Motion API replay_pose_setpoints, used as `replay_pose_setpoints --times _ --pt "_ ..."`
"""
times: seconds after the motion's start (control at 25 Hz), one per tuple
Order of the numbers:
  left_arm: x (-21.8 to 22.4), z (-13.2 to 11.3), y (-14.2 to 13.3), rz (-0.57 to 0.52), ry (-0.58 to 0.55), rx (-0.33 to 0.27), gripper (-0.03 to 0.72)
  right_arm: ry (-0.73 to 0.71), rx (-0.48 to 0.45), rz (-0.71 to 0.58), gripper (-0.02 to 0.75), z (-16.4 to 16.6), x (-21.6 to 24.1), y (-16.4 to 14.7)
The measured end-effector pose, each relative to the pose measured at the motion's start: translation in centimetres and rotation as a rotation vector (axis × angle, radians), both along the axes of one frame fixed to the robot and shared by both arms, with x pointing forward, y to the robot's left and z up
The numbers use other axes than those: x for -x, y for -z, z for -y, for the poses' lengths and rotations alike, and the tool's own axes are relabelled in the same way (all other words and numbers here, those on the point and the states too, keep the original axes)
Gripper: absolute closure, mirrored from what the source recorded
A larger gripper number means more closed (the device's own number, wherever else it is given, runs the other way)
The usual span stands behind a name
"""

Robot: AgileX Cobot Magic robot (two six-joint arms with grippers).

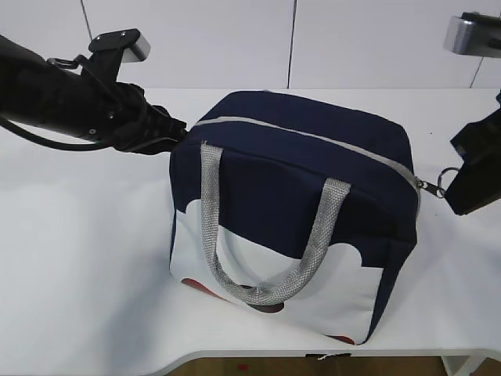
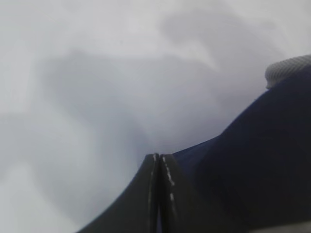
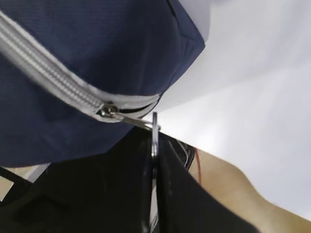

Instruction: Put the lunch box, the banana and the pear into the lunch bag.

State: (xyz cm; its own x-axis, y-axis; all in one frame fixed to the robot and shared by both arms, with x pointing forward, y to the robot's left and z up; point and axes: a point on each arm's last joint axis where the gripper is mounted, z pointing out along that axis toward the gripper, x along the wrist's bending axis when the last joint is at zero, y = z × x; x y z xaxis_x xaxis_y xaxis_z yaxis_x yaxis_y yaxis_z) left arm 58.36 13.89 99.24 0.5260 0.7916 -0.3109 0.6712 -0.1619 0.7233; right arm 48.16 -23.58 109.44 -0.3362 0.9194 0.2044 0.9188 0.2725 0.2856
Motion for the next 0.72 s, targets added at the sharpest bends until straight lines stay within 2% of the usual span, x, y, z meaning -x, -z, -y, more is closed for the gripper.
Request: replay_pose_setpoints --times 0.36,0.6,0.72 --pt "0.1 0.1 0.0 -0.02 -0.004 0.015 0.697 0.038 -0.04 -0.073 0.731 -0.3 0.4 4.0" --pt "0.2 0.1 0.0 -0.03 0.001 0.023 0.68 0.034 -0.122 -0.032 0.731 -0.9 0.3 4.9" --pt "0.2 0.1 0.0 -0.032 0.003 0.023 0.697 0.039 -0.137 0.01 0.731 -1.0 -0.1 4.8"
